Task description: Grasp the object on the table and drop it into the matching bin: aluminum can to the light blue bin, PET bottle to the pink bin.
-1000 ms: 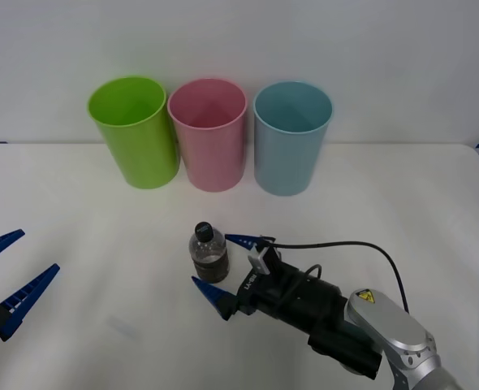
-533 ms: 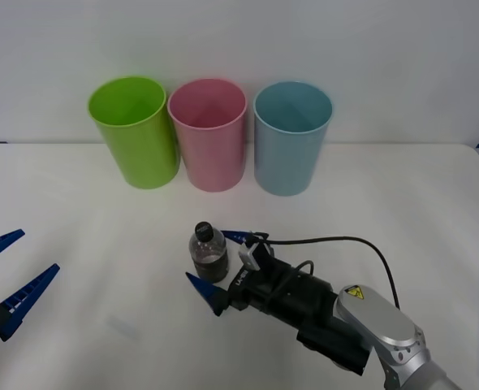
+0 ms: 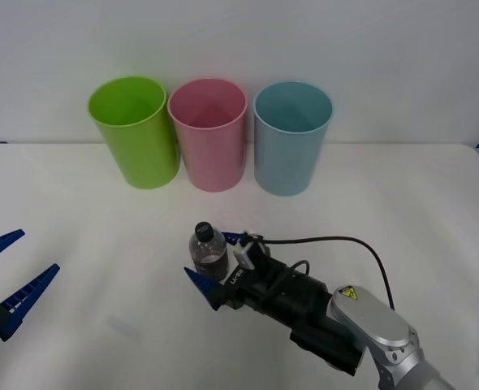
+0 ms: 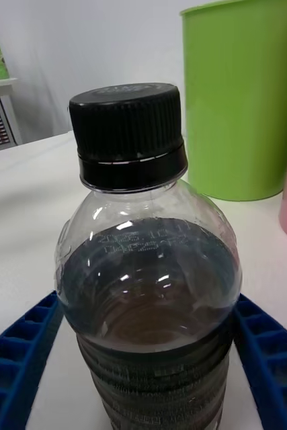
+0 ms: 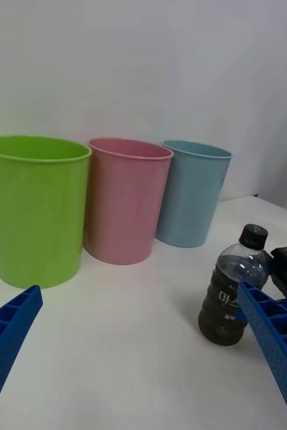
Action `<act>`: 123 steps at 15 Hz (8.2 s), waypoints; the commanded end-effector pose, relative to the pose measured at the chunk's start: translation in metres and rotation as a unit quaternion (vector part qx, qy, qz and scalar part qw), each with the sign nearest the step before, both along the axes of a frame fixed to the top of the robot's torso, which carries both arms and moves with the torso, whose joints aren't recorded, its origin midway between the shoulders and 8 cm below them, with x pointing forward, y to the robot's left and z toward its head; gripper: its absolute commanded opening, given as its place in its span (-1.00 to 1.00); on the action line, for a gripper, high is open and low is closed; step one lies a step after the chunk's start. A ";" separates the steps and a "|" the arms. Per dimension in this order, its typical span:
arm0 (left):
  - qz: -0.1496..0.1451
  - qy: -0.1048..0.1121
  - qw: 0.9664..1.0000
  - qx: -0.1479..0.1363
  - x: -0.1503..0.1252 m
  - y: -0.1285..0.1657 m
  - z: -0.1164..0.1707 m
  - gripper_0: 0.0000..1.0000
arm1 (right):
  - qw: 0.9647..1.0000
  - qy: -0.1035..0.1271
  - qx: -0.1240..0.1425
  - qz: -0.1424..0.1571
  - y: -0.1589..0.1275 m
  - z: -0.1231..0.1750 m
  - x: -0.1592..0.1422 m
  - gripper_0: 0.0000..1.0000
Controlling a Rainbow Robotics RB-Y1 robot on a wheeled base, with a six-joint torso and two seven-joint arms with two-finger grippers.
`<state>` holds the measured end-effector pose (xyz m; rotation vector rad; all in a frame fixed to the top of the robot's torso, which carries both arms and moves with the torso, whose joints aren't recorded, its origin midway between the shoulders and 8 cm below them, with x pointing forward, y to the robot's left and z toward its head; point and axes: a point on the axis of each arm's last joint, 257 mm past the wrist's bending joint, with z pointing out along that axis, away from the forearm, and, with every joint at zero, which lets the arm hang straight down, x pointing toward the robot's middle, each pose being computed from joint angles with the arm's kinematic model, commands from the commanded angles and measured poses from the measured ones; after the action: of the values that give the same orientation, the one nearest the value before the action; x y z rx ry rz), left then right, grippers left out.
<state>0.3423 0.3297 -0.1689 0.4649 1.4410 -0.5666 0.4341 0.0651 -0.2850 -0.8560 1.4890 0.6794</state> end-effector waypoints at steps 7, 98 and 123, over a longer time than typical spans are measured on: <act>0.000 0.000 1.000 0.000 0.000 0.000 0.000 1.00 | 1.000 0.001 0.002 0.000 0.001 0.001 0.000 -1.00; 0.000 0.000 1.000 0.000 0.000 0.000 0.000 1.00 | 0.987 -0.009 0.136 -0.083 -0.131 0.238 0.089 1.00; 0.000 0.000 1.000 0.000 0.000 0.000 0.000 1.00 | 0.995 -0.002 0.056 -0.085 -0.270 0.080 -0.090 1.00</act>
<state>0.3423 0.3297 -0.1689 0.4649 1.4410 -0.5666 0.3474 -0.2014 -0.2038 -0.6399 1.4852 0.6297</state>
